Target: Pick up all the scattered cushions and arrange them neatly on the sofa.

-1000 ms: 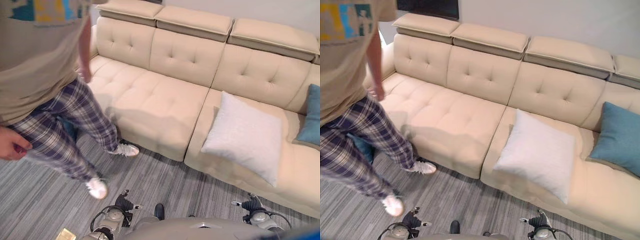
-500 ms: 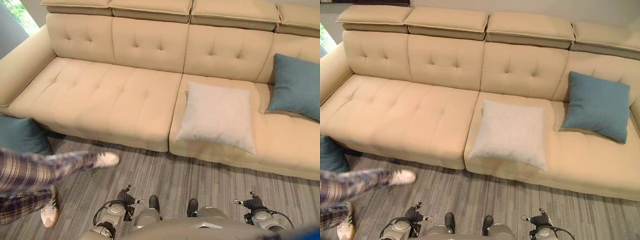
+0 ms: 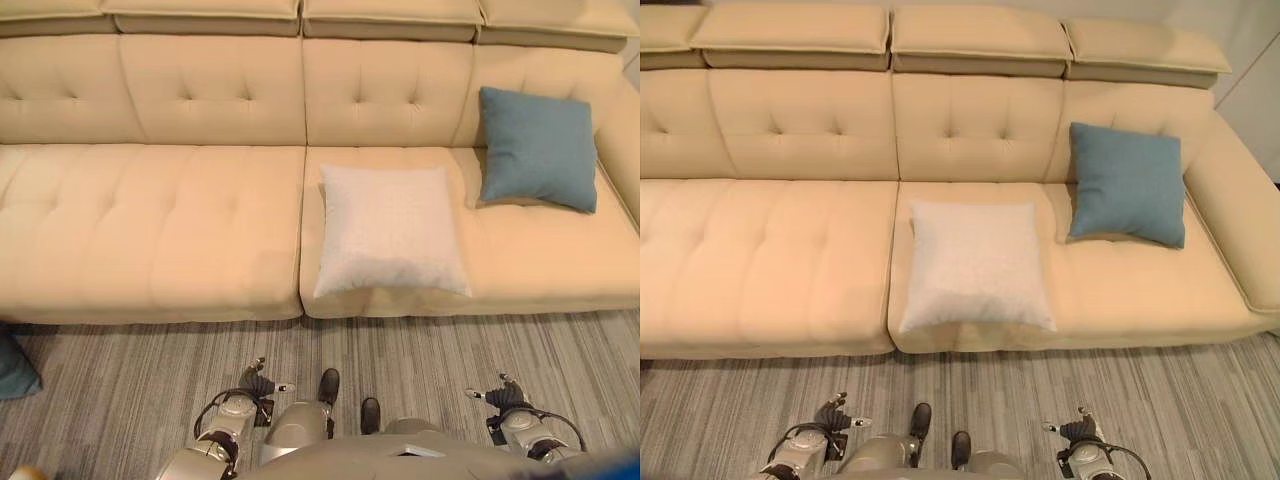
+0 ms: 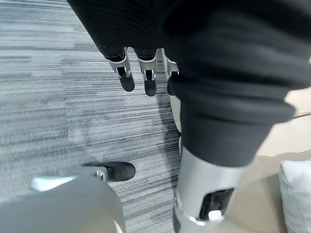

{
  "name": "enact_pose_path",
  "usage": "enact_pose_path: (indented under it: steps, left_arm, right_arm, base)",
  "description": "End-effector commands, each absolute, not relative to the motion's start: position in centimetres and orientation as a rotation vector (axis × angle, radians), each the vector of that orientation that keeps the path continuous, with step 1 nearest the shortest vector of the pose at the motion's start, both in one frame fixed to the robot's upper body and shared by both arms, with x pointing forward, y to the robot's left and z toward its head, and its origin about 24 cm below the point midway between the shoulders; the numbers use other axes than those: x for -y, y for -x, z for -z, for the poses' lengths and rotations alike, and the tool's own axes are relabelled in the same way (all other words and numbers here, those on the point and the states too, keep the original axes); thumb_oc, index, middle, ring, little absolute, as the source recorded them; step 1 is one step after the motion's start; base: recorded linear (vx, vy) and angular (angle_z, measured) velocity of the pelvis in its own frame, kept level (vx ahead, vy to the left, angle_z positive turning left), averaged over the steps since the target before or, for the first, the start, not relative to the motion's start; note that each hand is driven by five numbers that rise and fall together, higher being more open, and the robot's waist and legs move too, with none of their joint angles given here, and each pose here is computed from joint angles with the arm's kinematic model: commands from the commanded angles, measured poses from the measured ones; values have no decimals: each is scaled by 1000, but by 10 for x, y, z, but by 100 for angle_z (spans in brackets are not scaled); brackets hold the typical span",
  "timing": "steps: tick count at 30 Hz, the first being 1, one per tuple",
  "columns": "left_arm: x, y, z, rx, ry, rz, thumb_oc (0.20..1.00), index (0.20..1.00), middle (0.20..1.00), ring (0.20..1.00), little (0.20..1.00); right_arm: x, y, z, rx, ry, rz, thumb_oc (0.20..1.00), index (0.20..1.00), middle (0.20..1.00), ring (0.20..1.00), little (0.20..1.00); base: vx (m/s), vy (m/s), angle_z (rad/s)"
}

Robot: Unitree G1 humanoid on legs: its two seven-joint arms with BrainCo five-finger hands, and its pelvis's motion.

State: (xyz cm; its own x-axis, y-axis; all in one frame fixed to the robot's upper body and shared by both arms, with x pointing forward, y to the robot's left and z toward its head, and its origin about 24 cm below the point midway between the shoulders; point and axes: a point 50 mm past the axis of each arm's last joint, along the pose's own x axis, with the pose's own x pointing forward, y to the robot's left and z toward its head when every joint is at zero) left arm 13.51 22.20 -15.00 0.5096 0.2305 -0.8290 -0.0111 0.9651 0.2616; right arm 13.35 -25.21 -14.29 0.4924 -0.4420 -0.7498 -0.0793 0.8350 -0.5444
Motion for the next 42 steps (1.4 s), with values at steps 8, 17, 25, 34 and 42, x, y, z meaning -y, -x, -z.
enact_pose_path:
  steps: [8,17,25,34,42]
  left_arm:
    - [-228,-138,147,-1006,-240,-185,1000,1000,1000,1000,1000]
    - [-219,-139,149,-1004,-231,-171,1000,1000,1000,1000,1000]
    - [-216,-139,150,-1014,-221,-175,1000,1000,1000,1000,1000]
    - [-228,-122,153,-1060,-232,-211,1000,1000,1000,1000,1000]
    - [-251,-152,133,-893,-202,-349,1000,1000,1000,1000,1000]
  right_arm:
    - [254,-150,136,-992,594,228,1000,1000,1000,1000,1000]
    - [261,-136,138,-1014,578,266,1000,1000,1000,1000,1000]
    - [267,-135,137,-1015,564,291,1000,1000,1000,1000,1000]
    - [261,-118,145,-1069,534,293,1000,1000,1000,1000,1000]
    - [274,-153,124,-904,488,391,1000,1000,1000,1000,1000]
  base:
    - [150,-23,-39]
    - [186,-179,42]
    - [70,-63,52]
    - [130,85,-9]
    - [87,38,-8]
